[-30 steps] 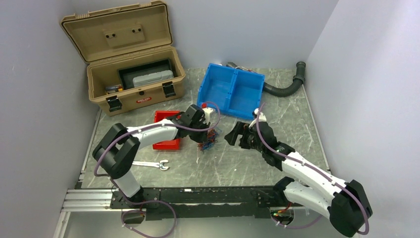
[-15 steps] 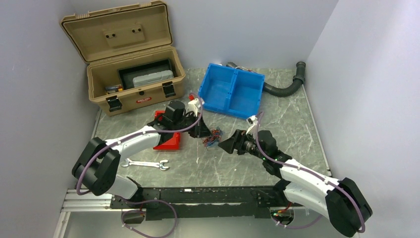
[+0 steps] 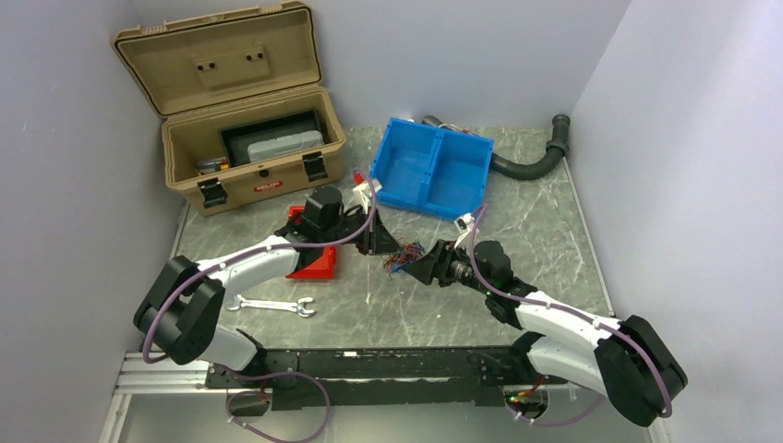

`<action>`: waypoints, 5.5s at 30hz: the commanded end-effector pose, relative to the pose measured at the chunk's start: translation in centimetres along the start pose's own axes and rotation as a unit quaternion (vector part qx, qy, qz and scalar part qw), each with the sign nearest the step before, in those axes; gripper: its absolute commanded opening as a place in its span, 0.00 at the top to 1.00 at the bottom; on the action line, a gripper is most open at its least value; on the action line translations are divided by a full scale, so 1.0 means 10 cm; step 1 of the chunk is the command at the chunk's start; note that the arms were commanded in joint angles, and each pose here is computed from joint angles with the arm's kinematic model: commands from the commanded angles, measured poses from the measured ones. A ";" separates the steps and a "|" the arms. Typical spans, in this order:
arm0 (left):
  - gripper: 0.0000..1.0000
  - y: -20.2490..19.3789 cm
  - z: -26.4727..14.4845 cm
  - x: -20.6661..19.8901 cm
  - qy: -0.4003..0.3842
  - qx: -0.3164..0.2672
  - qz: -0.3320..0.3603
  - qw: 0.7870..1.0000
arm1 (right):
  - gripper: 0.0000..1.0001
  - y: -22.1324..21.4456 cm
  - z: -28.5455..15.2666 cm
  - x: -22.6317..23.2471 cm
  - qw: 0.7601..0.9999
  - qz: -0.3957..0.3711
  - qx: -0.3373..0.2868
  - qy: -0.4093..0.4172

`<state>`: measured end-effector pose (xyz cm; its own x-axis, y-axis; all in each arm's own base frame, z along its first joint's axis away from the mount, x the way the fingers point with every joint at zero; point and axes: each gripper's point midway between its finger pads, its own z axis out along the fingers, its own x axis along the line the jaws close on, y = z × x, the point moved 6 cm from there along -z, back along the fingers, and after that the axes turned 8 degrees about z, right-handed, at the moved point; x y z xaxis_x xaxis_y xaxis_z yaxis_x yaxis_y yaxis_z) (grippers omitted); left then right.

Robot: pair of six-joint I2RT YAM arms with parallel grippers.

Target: Untangle the cables

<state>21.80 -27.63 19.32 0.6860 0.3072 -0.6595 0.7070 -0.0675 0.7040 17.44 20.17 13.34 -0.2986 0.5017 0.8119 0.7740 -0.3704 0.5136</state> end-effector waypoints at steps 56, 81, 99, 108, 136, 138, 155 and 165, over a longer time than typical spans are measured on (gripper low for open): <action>1.00 0.23 -0.70 0.10 0.240 -0.008 0.087 0.967 | 0.47 0.46 -0.06 -0.96 0.912 0.062 -0.011 -0.405; 1.00 0.76 -2.10 -0.24 0.336 -0.255 0.064 0.905 | 1.00 0.93 -1.17 -0.91 0.855 0.125 -0.210 -0.457; 1.00 0.74 -2.08 0.05 0.385 -0.211 0.064 0.896 | 1.00 0.92 -0.81 -0.54 0.943 0.071 -0.148 -0.288; 1.00 0.42 -1.81 0.73 0.438 -0.180 -0.012 0.881 | 1.00 0.90 -0.72 -0.45 0.955 0.058 -0.140 -0.257; 0.48 0.16 -1.18 1.10 0.524 -0.025 0.030 0.851 | 1.00 0.82 -0.41 -0.19 0.967 0.013 -0.099 -0.236; 0.40 0.24 -1.24 0.95 0.514 -0.051 0.043 0.855 | 1.00 0.82 -0.41 -0.19 0.966 0.013 -0.100 -0.236; 0.33 0.33 -1.64 1.03 0.529 -0.060 -0.051 0.845 | 1.00 0.80 -0.29 -0.14 0.974 0.004 -0.077 -0.214; 0.73 0.20 -1.42 1.42 0.510 -0.023 -0.087 0.855 | 1.00 0.83 -0.33 -0.11 0.972 -0.006 -0.077 -0.222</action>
<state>29.37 -8.94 14.75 0.0146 0.9906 -0.1363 0.7796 0.0741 0.6218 21.47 13.55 15.24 0.0477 0.7917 0.6091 0.7101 -0.4557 0.5367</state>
